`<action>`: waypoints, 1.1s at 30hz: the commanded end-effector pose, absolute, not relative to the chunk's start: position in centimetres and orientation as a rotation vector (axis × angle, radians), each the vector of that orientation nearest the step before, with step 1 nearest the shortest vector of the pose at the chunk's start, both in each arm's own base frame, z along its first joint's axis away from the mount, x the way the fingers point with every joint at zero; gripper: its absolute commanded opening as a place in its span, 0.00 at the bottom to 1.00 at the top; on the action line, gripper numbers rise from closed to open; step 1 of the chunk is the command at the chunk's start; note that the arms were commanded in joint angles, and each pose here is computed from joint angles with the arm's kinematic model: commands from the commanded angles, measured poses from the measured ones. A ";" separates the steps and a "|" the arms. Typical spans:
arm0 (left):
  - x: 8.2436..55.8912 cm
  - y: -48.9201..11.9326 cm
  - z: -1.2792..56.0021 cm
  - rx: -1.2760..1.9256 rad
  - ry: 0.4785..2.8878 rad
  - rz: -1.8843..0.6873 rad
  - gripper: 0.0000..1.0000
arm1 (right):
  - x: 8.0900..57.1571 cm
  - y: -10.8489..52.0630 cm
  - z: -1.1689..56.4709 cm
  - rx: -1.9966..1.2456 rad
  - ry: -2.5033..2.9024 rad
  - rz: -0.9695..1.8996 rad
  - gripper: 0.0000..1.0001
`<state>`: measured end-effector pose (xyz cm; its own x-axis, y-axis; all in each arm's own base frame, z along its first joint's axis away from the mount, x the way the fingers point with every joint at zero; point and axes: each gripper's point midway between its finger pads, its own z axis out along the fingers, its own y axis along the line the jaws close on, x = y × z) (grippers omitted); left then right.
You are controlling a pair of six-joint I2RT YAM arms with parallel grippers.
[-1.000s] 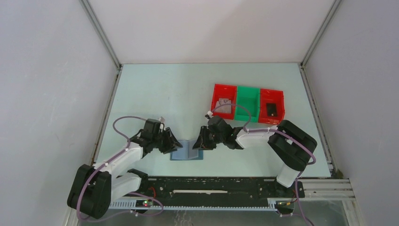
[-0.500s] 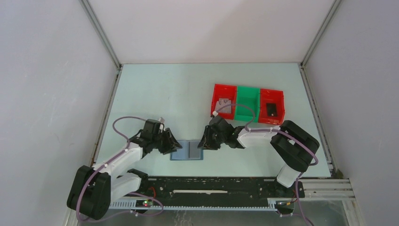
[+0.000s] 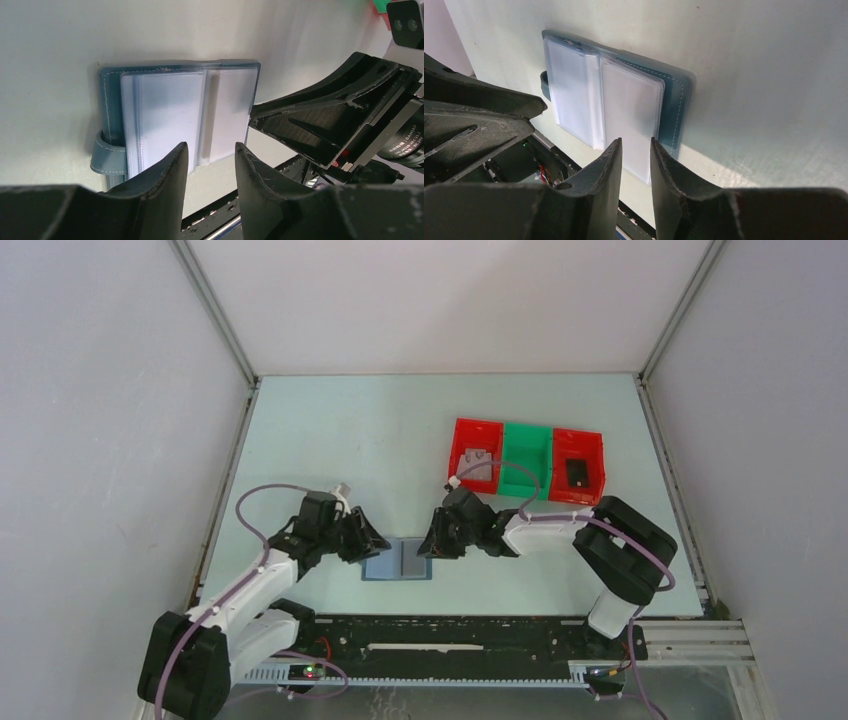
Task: Take the credit cards out of the card holder
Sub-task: Remove the credit card from the card holder.
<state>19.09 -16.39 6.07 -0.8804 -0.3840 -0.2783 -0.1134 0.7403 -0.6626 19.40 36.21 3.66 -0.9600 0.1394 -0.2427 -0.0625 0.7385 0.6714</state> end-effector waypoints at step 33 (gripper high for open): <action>20.1 -16.8 7.3 -0.341 2.496 -0.960 0.44 | 19.6 36.8 4.4 0.049 2.623 1.070 0.38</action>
<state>19.28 -16.50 5.95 -0.8812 -0.3827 -0.2776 -0.1120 0.7394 -0.6639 19.55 36.08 3.13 -0.9589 0.1453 -0.2439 -0.0548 0.7481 0.6613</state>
